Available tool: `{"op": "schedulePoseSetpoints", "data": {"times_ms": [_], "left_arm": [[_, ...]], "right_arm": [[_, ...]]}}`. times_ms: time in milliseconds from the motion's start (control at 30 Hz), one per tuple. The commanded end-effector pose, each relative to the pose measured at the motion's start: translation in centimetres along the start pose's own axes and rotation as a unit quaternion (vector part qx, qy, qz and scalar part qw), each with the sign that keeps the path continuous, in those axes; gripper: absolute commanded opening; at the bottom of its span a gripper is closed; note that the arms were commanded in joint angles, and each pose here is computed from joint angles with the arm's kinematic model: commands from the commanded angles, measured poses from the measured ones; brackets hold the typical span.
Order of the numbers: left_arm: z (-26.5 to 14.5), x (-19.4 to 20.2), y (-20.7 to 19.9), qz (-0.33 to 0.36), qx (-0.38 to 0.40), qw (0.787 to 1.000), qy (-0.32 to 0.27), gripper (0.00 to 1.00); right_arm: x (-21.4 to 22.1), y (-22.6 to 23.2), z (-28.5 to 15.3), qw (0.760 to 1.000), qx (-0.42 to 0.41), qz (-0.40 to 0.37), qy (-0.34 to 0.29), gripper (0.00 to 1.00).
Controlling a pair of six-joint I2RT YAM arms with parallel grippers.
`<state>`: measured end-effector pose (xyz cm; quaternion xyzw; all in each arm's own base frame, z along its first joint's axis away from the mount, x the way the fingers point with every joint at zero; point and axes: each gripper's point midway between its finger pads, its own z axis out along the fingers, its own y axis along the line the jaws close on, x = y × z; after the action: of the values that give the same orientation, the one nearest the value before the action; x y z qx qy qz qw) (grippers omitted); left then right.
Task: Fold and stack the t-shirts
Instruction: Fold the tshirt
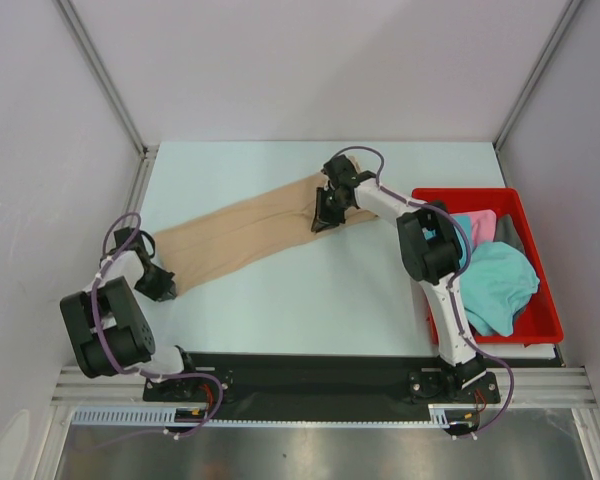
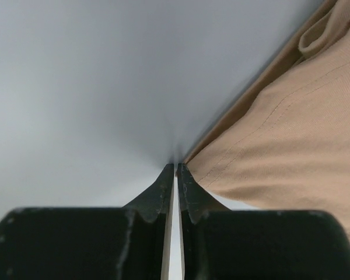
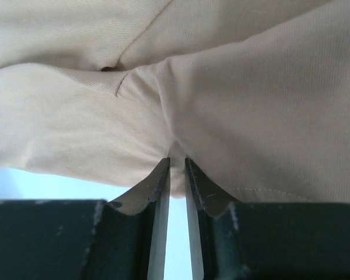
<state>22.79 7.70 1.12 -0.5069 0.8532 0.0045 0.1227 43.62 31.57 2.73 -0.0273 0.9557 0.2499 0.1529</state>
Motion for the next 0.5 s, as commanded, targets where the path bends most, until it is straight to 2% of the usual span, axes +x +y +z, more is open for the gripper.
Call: {"op": "schedulePoseSetpoints", "data": {"times_ms": [0,33,100,167,233,333,433,467], "left_arm": [[0.3,2.6,2.8,-0.018,-0.049,0.998,0.036,0.1],[-0.2,2.3,2.7,-0.017,-0.048,0.998,0.031,0.1],[-1.4,1.6,2.1,-0.012,-0.029,0.999,0.012,0.1],[-2.7,1.0,1.3,-0.006,-0.007,1.0,-0.01,0.11],[-3.6,0.8,0.2,0.012,0.015,0.999,-0.028,0.13],[-4.5,1.0,-1.2,0.028,0.044,0.998,-0.041,0.17],[-4.2,1.3,-2.0,0.028,0.058,0.997,-0.031,0.18],[-4.0,1.4,-2.0,0.028,0.057,0.998,-0.027,0.17]], "right_arm": [[-0.2,-0.4,-3.2,0.999,0.031,-0.013,-0.005,0.23],[-0.6,0.3,-4.3,1.0,0.023,-0.014,-0.014,0.25],[-1.3,1.6,-7.4,0.999,0.014,-0.011,-0.039,0.36],[-2.0,0.8,-9.5,0.998,0.023,0.008,-0.056,0.49],[-3.1,-1.7,-12.0,0.994,0.06,0.026,-0.086,0.56],[-4.6,-7.3,-14.4,0.982,0.141,0.05,-0.116,0.56],[-4.9,-10.2,-14.7,0.978,0.163,0.05,-0.12,0.5],[-5.2,-11.1,-14.9,0.977,0.167,0.051,-0.126,0.44]]}}
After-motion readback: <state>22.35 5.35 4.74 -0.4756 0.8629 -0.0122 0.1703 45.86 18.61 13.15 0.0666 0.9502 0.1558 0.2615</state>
